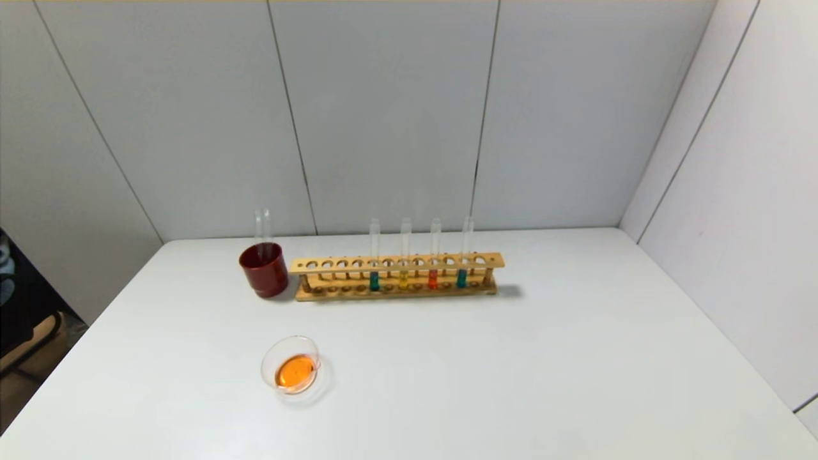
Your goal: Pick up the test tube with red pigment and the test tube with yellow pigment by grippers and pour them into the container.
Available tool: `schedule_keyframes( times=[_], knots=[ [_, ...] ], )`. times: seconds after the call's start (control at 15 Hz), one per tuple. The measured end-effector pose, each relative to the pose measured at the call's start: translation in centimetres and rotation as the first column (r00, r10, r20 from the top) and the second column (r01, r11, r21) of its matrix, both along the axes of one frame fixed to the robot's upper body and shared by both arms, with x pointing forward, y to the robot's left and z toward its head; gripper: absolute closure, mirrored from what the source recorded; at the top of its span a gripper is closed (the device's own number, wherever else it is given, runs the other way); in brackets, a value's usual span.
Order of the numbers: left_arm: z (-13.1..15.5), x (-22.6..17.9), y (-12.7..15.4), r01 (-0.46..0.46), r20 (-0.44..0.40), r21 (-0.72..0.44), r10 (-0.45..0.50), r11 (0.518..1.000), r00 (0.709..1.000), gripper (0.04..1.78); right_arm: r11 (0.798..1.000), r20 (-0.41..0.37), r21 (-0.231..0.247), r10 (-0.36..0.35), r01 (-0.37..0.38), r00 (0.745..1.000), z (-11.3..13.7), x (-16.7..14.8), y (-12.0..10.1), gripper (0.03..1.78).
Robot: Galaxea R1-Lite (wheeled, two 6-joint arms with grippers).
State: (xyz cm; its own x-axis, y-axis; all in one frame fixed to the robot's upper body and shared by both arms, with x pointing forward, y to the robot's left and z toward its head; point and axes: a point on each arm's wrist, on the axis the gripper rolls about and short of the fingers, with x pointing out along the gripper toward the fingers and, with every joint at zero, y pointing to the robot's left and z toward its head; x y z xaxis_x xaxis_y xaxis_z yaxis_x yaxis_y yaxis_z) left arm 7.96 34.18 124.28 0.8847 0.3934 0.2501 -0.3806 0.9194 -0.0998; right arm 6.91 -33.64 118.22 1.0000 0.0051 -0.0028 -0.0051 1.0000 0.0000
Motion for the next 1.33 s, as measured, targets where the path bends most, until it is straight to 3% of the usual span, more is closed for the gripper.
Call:
schedule_keyframes(
  times=[0.2, 0.53, 0.6, 0.73, 1.33],
  knots=[
    [-2.4, -0.8, -0.5, 0.198, -0.047, 0.094, -0.195, 0.976, 0.98, 0.07, 1.0, 0.0, 0.0, 0.0, 0.0, 1.0, 0.0, 0.0, 0.0, 0.06],
    [-5.5, -1.0, -0.8, 0.374, -0.253, 0.067, -0.347, 0.925, 0.903, 0.07, 1.0, 0.0, 0.0, 0.0, 0.0, 1.0, 0.0, 0.0, 0.0, 0.06],
    [-6.1, -1.1, -0.8, 0.388, -0.308, 0.068, -0.351, 0.919, 0.884, 0.07, 1.0, 0.0, 0.0, 0.0, 0.0, 1.0, 0.0, 0.0, 0.0, 0.06],
    [-6.2, -1.1, -0.9, 0.416, -0.334, 0.071, -0.372, 0.906, 0.866, 0.07, 1.0, 0.0, 0.0, 0.0, 0.0, 1.0, 0.0, 0.0, 0.0, 0.06],
    [-6.1, -1.1, -0.9, 0.411, -0.305, 0.049, -0.378, 0.91, 0.874, 0.07, 1.0, 0.0, 0.001, -0.001, 0.001, 1.0, 0.0, 0.0, 0.0, 0.06]
  ],
)
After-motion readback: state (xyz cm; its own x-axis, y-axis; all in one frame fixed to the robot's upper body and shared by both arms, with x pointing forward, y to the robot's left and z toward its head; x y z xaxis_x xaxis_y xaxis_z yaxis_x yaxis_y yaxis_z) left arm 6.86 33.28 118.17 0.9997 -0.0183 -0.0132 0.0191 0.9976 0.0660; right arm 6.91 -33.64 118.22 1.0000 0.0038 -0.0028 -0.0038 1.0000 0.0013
